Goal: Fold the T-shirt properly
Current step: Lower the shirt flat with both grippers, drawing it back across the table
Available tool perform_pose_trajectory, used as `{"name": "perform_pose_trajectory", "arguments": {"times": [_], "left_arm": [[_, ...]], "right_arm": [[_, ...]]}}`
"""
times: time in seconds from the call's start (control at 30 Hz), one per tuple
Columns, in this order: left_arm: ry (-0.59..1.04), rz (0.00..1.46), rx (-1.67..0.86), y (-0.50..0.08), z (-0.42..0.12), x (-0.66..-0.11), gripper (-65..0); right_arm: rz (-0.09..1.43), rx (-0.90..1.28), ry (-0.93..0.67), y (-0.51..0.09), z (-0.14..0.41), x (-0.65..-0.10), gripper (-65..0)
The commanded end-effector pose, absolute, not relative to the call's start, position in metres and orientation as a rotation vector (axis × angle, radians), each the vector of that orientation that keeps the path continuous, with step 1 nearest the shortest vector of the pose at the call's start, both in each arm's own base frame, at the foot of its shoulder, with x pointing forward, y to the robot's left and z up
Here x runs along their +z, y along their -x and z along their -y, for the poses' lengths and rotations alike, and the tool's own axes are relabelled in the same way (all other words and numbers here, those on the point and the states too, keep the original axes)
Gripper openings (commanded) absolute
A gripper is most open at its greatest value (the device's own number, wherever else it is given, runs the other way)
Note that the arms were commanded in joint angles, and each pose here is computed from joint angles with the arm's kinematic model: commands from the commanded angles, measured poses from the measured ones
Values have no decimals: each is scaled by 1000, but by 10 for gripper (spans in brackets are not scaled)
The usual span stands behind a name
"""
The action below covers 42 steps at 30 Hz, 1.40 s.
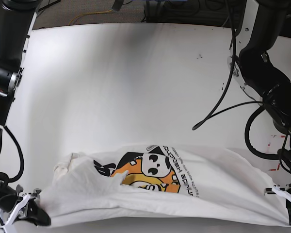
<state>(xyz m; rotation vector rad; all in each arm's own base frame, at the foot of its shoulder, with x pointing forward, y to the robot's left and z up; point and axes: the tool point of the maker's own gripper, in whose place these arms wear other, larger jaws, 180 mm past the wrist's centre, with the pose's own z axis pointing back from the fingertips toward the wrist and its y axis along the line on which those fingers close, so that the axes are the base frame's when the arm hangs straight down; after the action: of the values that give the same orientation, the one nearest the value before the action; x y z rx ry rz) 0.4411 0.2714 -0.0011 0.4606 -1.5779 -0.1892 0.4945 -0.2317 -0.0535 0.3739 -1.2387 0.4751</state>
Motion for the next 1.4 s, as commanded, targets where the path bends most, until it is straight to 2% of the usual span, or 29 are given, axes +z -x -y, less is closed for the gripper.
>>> {"name": "perform_pose_trajectory", "arguments": {"times": [0.0,0.27,0.5,0.73,0.93,1.1,1.37], "left_arm": [[-490,1675,-169,-437,-275,39,-650],[-546,1739,-149,-442,-302,107,-650],[-579,1725,-175,-442,-311,116,-650],[-603,1609,-248,-439,-302,56,-650],[-634,1451,-298,-419,-297,-11,-650],[-600,1324,-357,-400,-284,-78,-650],[-534,1103,-356,-360,-300,-169,-650]], "right_arm": [[1354,504,-335,-493,239,-1,-650],[1420,584,-232,-489,238,62,-650],[1398,572,-278,-479,248,54,-650],[1294,466,-406,-469,265,-22,-650],[1197,399,-444,-443,283,-94,-650],[1125,363,-475,-415,277,-147,-650],[1037,285,-507,-368,275,-210,-650]]}}
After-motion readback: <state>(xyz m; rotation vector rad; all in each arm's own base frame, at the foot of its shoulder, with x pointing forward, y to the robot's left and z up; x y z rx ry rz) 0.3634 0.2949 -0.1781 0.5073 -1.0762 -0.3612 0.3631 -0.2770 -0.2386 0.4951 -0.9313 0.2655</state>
